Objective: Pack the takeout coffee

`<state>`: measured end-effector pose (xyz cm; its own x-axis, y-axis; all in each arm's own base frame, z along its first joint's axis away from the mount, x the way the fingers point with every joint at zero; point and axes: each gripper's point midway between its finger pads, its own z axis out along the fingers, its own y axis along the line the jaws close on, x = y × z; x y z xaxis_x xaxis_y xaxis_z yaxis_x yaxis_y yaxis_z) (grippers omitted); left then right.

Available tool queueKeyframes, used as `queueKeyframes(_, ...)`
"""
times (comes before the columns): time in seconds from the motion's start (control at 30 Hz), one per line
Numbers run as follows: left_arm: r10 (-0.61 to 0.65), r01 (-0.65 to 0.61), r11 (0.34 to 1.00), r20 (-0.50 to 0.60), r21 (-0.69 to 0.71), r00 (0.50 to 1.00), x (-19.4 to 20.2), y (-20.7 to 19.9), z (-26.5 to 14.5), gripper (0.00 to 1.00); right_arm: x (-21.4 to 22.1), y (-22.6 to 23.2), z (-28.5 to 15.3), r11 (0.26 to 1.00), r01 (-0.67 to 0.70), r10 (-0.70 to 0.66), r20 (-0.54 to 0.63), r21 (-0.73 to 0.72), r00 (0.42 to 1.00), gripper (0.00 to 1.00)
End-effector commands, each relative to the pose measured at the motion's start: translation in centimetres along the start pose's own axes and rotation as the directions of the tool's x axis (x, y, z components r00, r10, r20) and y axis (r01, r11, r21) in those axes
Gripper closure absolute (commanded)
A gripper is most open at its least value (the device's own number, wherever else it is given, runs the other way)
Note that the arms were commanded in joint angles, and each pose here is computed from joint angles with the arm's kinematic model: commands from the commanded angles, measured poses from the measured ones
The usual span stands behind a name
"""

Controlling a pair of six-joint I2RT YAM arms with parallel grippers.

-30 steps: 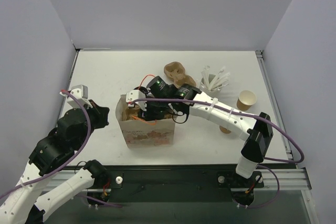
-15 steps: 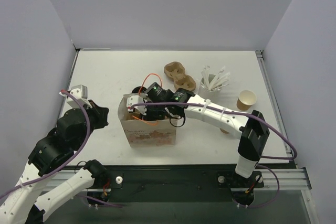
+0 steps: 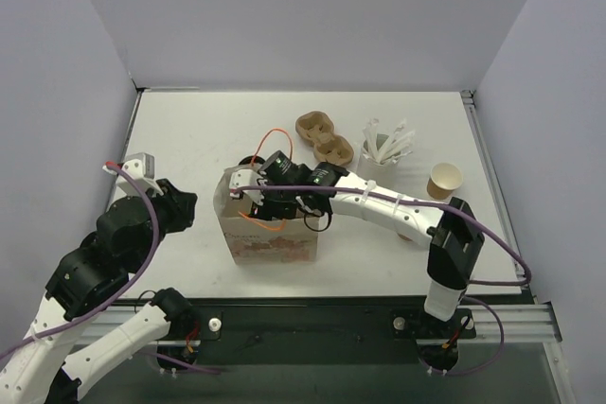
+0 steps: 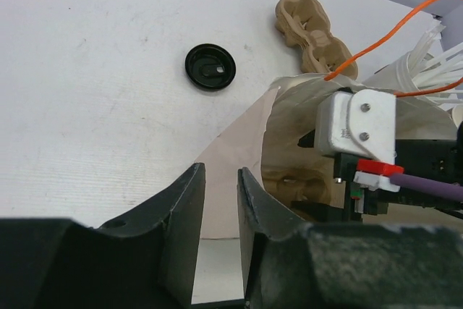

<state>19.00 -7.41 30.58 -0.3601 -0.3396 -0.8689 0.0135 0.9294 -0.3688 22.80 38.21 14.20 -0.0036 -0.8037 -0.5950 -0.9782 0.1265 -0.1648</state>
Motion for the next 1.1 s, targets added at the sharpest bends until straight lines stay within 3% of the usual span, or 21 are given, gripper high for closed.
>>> queueKeyframes(0.0,0.015,-0.016,0.999,0.034,0.040,0.999,-1.8,-0.8,-0.8,0.64,-5.3,-1.9,-6.8,0.993,-0.047,0.027,0.168,0.112,0.985,0.27)
queueKeyframes(0.3,0.061,-0.061,0.990,0.009,0.130,0.998,-1.4,-3.6,0.8,0.58,-8.5,-3.0,-13.9,0.965,-0.197,0.137,0.313,0.172,0.940,0.31)
queueKeyframes(0.53,0.078,-0.062,0.982,-0.088,0.180,0.993,1.0,-5.8,3.2,0.57,-9.6,-3.9,-21.8,0.895,-0.379,0.236,0.471,0.235,0.850,0.32)
queueKeyframes(0.77,0.066,-0.059,0.997,-0.135,0.055,0.989,2.1,-4.0,4.2,0.58,-8.2,-5.4,-27.6,0.790,-0.520,0.269,0.579,0.325,0.770,0.32)
queueKeyframes(0.83,0.081,-0.073,0.995,-0.128,0.068,0.988,1.8,-4.1,4.0,0.63,-6.4,-6.6,-28.8,0.690,-0.613,0.315,0.602,0.385,0.734,0.32)
queueKeyframes(0.9,0.105,-0.093,0.991,-0.126,0.101,0.986,1.8,-4.6,3.9,0.75,-3.9,-7.6,-29.6,0.566,-0.698,0.366,0.625,0.439,0.690,0.32)
queueKeyframes(0.93,0.143,-0.129,0.985,-0.124,0.112,0.982,1.8,-4.6,3.9,0.83,-3.1,-7.8,-29.8,0.527,-0.717,0.376,0.631,0.457,0.679,0.32)
queueKeyframes(1.0,0.173,-0.157,0.979,-0.128,0.127,0.977,2.0,-4.6,4.0,0.88,-1.3,-8.1,-29.7,0.461,-0.740,0.410,0.622,0.489,0.667,0.32)
queueKeyframes(1.07,0.201,-0.181,0.970,-0.119,0.162,0.972,2.3,-4.8,3.8,0.98,0.9,-9.3,-30.5,0.348,-0.768,0.443,0.628,0.537,0.640,0.32)
